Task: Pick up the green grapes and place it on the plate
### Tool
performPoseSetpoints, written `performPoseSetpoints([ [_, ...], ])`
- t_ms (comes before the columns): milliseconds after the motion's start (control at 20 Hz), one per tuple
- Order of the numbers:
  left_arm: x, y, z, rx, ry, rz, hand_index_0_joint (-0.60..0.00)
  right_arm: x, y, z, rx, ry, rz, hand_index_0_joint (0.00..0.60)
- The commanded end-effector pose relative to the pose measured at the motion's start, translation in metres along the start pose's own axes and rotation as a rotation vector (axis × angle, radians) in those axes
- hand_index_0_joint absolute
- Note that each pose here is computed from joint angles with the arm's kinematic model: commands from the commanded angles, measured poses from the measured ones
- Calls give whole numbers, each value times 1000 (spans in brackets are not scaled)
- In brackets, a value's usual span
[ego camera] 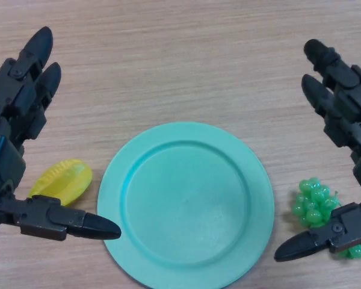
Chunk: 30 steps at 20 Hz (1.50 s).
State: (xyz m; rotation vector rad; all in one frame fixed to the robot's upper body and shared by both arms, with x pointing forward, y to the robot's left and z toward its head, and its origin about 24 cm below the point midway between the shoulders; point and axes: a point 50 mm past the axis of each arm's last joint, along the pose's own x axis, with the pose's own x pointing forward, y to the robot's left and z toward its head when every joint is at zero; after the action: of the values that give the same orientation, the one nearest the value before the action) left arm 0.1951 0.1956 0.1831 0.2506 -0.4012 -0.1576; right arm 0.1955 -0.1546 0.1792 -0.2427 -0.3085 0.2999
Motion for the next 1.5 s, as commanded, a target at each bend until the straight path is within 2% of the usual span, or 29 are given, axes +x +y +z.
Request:
performPoseSetpoints([
  [50,-2,11,28,77,-195,41,0,-2,-7,24,-77,-165,-46,0],
  [300,-1,9,25,100,-189,42,0,-5,-13,22,-85,-167,-74,0],
  [450,-1,8,23,103,-178,45,0,-5,-18,14,-142,-147,-117,0],
  [650,-4,8,26,100,-186,47,0,-6,-22,-16,-216,-60,-179,0],
  [800,-6,8,24,96,-189,53,0,-5,-26,-53,-331,16,-215,0],
  [1000,-6,7,24,83,-185,43,0,-3,-36,-90,-418,101,-223,0],
  [1250,-9,5,23,71,-187,33,0,-2,-50,-123,-406,174,-246,0],
  [1350,-9,5,23,70,-186,37,0,-2,-51,-127,-390,182,-257,200],
  [1400,-10,6,23,71,-187,43,0,-2,-53,-131,-403,187,-272,350],
  [1450,-10,7,23,72,-187,49,0,-2,-55,-135,-436,196,-279,450],
  [1500,-12,8,23,73,-184,62,0,-2,-59,-148,-546,233,-263,592],
])
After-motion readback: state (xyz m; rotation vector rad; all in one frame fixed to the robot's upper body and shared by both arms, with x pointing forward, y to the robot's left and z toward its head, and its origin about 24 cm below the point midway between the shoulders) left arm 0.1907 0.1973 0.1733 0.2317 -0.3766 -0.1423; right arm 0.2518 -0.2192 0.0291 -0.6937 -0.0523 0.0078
